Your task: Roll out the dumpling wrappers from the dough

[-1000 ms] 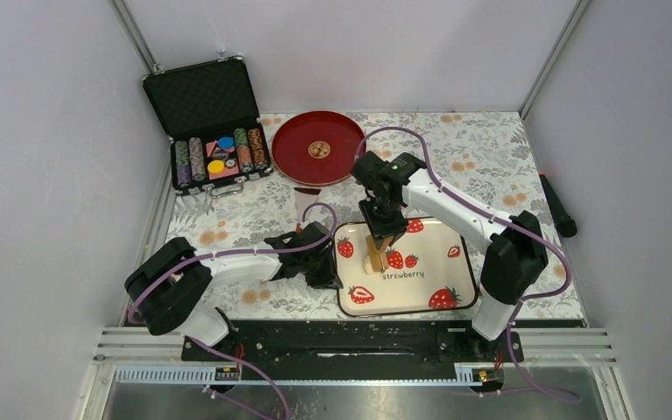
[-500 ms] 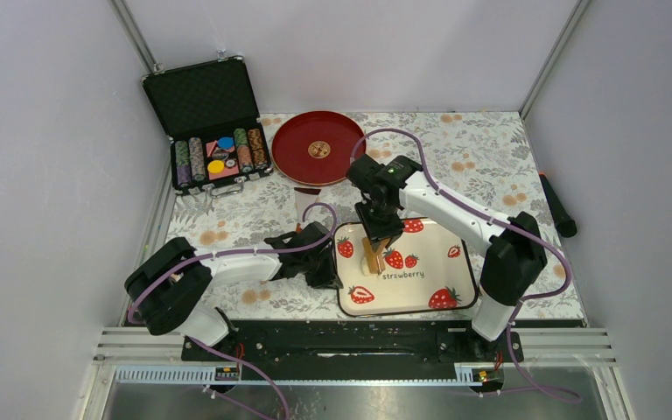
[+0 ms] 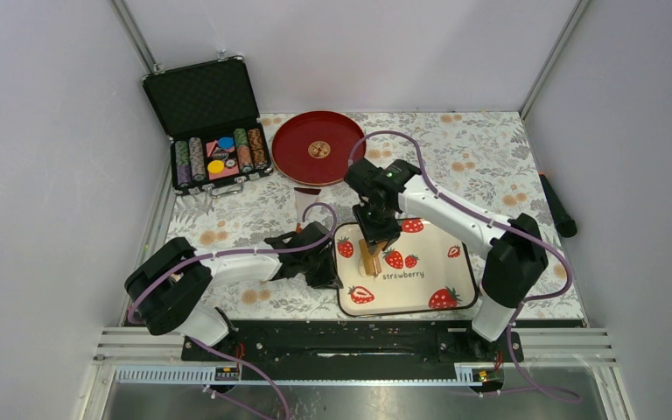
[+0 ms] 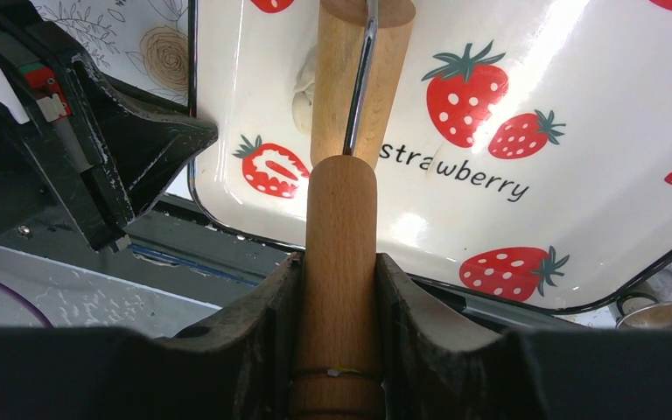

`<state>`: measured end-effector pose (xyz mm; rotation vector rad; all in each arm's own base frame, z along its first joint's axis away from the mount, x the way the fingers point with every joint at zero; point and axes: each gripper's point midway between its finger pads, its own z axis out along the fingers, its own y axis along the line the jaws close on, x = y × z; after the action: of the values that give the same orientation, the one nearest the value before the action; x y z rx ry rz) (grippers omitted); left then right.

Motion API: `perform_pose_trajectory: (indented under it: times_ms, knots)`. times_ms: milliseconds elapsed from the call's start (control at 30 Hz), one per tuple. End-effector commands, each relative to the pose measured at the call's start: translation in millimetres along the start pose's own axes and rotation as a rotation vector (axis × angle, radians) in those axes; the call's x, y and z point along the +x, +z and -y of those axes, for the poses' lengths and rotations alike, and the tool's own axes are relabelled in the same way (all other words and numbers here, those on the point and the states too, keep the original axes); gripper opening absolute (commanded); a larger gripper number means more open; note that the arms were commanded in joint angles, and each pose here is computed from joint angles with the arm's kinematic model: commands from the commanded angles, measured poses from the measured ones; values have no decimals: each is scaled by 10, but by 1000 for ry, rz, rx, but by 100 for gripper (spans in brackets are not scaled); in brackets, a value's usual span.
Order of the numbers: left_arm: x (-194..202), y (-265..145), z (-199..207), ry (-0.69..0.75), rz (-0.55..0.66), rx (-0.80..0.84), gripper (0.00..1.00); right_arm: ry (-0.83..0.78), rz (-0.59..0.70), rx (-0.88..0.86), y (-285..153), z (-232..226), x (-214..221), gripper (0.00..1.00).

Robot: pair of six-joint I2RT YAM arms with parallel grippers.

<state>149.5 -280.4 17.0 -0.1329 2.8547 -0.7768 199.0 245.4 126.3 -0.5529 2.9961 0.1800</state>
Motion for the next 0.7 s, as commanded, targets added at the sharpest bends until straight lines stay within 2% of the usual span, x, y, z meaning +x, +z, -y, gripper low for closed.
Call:
perform_pose_trajectory:
  times_ms: [0, 667]
  knots:
    - [146, 58, -386, 28, -34, -141, 0, -1, -142, -161, 419, -513, 247, 0]
    - [145, 58, -397, 25, -32, -142, 0, 53, -245, -125, 815, -504, 518, 0]
